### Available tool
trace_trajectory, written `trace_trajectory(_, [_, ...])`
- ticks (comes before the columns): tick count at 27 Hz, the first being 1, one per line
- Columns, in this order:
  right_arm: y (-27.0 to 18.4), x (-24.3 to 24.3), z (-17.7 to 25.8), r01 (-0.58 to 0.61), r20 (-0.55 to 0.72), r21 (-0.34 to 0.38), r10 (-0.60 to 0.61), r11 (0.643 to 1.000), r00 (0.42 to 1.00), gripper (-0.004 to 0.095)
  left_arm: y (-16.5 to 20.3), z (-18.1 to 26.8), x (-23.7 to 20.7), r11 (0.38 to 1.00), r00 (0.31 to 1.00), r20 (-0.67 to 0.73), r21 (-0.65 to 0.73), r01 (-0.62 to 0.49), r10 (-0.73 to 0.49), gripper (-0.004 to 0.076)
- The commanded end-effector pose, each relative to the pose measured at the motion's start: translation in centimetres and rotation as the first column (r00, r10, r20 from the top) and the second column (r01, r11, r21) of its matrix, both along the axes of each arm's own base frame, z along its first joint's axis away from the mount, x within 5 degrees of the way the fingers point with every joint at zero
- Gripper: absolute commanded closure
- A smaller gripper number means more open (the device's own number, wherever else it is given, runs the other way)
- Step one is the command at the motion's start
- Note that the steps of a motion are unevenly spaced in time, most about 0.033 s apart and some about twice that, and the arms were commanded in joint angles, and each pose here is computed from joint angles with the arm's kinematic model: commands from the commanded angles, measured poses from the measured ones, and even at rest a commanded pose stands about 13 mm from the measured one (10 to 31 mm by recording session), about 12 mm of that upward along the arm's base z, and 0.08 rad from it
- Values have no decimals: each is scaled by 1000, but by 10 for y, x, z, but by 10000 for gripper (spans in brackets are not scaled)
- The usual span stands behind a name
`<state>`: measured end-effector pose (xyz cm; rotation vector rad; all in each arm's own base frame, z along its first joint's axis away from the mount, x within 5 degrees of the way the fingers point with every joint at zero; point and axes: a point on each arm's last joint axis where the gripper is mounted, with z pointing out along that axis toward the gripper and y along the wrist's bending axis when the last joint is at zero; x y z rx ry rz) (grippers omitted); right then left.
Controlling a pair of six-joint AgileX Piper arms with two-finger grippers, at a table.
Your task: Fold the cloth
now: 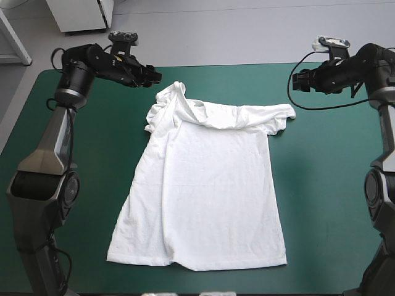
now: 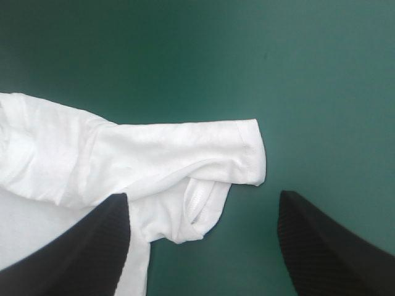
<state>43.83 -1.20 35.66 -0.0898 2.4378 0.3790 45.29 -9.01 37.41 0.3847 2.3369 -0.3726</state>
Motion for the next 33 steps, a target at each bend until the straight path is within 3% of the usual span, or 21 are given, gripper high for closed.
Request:
trace_trajectory(1, [5, -41, 72, -20, 183, 18, 16, 1000, 983, 262, 5, 78, -54, 1000, 989, 149, -16, 18, -16, 241])
trace_trajectory(7, [23, -130, 127, -68, 293, 23, 58, 997, 954, 262, 22, 108, -159, 999, 999, 32, 28, 17, -18, 241])
trace_trajectory(15, [62, -202, 119, -148, 211, -141, 176, 979, 961, 262, 42, 108, -252, 997, 998, 59, 62, -41, 37, 241])
trace_trajectory(22, [74, -235, 105, -184, 103, -147, 200, 972, 974, 267, 48, 70, -288, 996, 998, -35, 71, -54, 57, 241])
trace_trajectory(33, [79, -267, 50, -264, -56, -169, 259, 949, 964, 278, 49, -50, -305, 992, 907, -416, 127, -15, 67, 241])
